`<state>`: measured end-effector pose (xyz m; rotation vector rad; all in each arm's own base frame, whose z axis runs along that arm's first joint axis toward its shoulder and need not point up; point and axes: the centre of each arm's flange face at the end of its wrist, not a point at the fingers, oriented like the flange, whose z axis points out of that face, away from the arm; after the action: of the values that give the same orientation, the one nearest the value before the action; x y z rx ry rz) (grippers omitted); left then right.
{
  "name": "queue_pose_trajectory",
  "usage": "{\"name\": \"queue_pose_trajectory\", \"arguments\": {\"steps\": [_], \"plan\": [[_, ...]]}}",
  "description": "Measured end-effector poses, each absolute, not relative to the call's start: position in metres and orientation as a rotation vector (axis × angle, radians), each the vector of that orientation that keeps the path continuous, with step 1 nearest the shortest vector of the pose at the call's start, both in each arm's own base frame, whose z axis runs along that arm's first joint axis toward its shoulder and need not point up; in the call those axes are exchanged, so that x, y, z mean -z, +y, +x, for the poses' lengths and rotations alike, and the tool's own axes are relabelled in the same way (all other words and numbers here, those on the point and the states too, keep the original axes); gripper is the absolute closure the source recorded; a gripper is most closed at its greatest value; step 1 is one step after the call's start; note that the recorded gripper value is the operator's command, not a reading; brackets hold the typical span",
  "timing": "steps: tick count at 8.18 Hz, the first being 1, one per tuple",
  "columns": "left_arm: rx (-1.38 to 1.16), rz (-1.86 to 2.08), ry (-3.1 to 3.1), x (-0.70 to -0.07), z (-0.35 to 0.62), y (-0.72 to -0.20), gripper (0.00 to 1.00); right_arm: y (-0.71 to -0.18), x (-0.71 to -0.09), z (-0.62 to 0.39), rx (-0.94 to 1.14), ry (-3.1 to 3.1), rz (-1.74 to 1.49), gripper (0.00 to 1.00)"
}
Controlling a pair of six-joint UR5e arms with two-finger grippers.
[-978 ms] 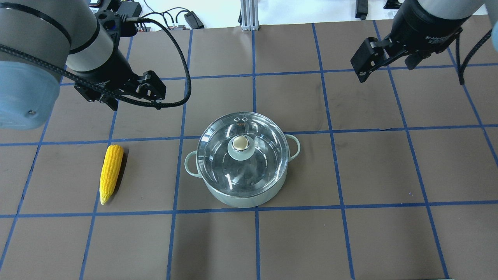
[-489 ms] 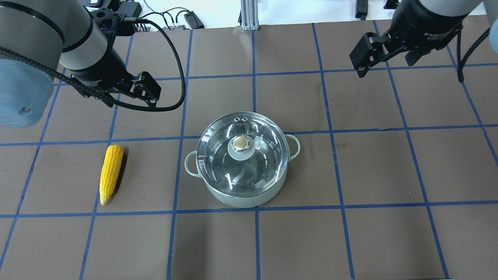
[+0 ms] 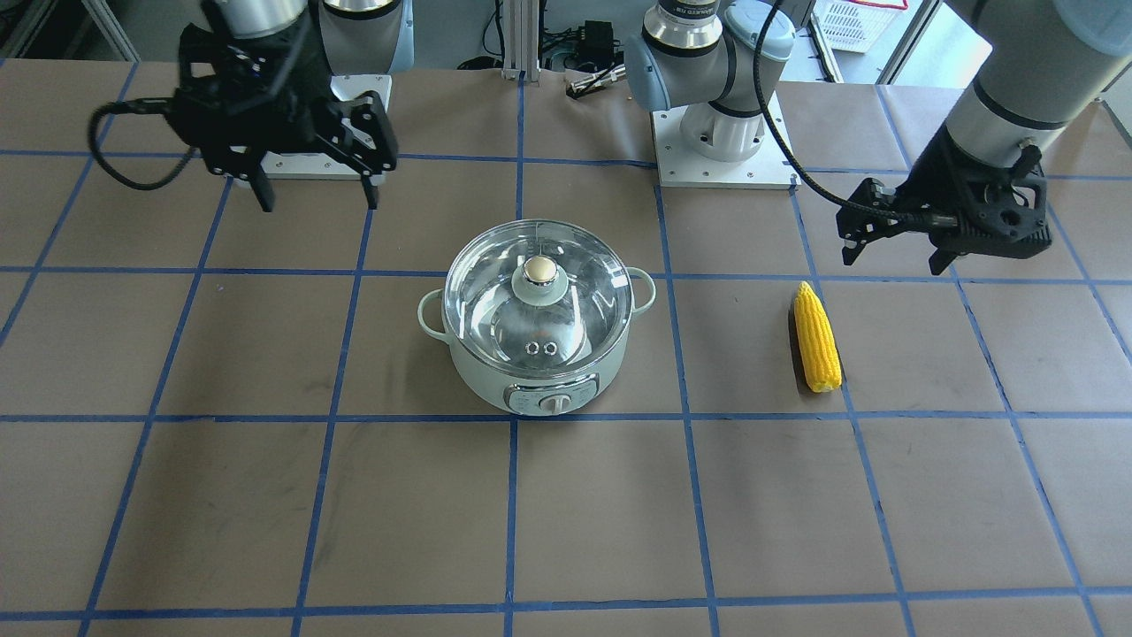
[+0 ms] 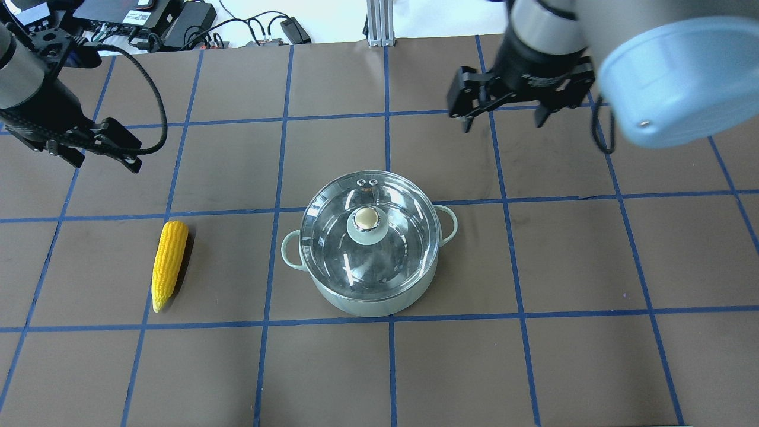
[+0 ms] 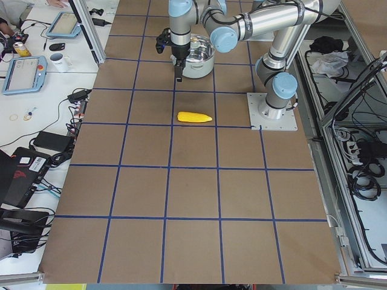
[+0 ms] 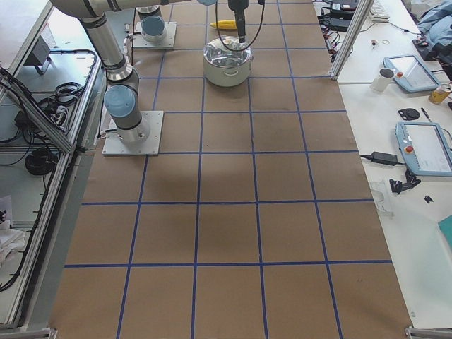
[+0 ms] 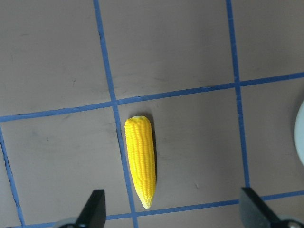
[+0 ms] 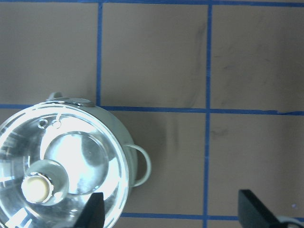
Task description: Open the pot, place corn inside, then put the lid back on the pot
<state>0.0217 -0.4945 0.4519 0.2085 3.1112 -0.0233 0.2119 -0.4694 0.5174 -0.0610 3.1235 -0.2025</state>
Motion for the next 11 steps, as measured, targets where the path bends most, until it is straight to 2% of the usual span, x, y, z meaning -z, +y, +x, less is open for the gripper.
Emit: {"name": "queue_pose_trajectory", "arguments": {"steps": [4, 9, 11], "plan": [[-0.174, 0.228, 3.166, -0.375, 0.076, -0.526, 0.00, -0.453, -0.434, 0.371, 0.154, 3.090, -0.017, 0.00], [-0.420, 0.222, 3.210, -0.247, 0.076, -0.520, 0.00, -0.439, -0.366, 0.398, 0.002, 3.141, 0.000, 0.00], [-0.489, 0.217, 3.222, -0.222, 0.074, -0.516, 0.00, -0.440, -0.357, 0.400, -0.008, 3.137, 0.011, 0.02]]}}
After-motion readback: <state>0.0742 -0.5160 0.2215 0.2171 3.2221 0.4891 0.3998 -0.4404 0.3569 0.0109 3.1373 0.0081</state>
